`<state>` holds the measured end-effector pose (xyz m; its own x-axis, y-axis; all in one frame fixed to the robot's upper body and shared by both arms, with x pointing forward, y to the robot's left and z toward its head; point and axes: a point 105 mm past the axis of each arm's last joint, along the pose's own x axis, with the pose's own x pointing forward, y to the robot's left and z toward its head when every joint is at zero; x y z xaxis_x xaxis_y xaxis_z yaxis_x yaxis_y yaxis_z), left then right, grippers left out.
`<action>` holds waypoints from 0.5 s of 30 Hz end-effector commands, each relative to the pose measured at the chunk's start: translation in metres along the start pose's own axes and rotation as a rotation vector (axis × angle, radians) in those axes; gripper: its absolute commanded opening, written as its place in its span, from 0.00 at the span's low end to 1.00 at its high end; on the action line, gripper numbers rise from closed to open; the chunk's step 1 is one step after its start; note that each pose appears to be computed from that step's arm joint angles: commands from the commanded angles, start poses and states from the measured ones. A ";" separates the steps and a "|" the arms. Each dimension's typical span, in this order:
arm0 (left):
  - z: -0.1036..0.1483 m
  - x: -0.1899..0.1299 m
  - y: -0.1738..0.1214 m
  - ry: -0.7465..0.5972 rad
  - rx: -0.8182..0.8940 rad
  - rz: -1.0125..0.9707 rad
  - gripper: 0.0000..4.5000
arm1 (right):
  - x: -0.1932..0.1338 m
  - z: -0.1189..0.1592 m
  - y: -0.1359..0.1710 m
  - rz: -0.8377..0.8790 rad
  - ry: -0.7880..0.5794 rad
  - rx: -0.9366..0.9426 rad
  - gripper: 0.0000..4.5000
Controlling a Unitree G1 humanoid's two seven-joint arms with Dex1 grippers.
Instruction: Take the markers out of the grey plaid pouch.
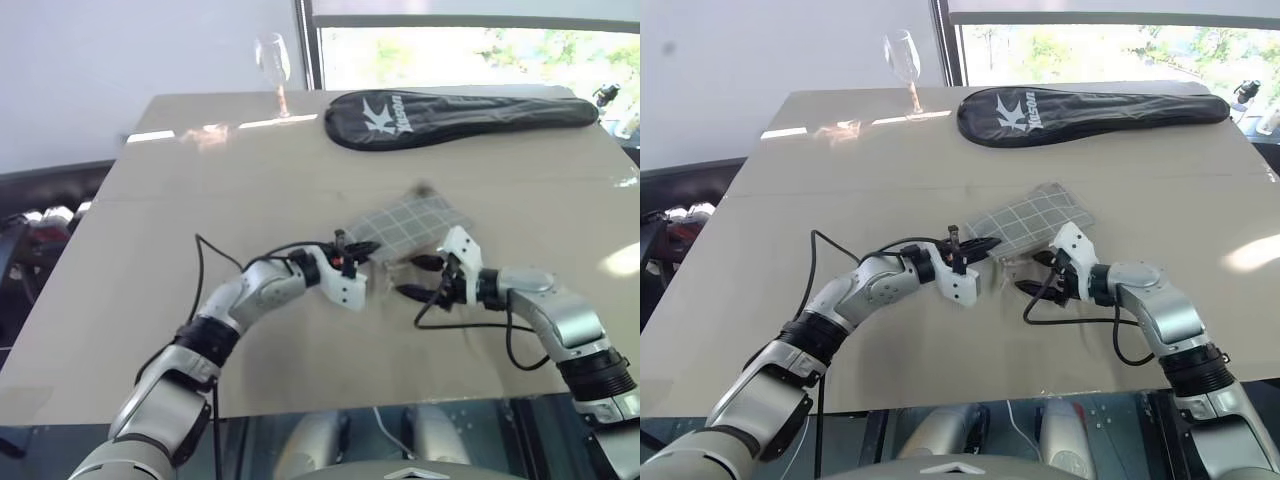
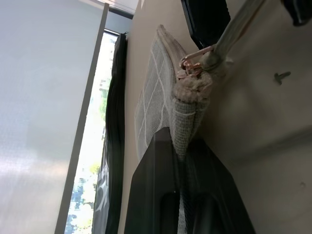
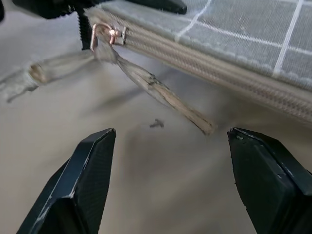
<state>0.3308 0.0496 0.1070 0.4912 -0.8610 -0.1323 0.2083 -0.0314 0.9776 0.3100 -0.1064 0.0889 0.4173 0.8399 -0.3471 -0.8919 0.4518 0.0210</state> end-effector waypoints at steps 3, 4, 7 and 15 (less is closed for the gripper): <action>0.007 0.001 -0.010 -0.008 0.011 -0.036 0.02 | 0.007 0.028 0.011 0.057 -0.069 -0.086 0.83; 0.006 0.001 -0.011 -0.008 0.014 -0.040 0.02 | 0.006 0.030 0.011 0.057 -0.071 -0.092 0.83; 0.006 0.000 -0.012 -0.010 0.020 -0.049 0.02 | 0.005 0.033 0.013 0.061 -0.068 -0.120 0.83; 0.005 0.005 -0.013 -0.018 0.026 -0.061 0.00 | 0.008 0.036 0.029 0.125 -0.070 -0.137 0.58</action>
<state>0.3298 0.0462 0.1059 0.4833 -0.8621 -0.1526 0.1917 -0.0658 0.9792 0.2984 -0.0814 0.1080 0.3321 0.8899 -0.3127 -0.9405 0.3378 -0.0374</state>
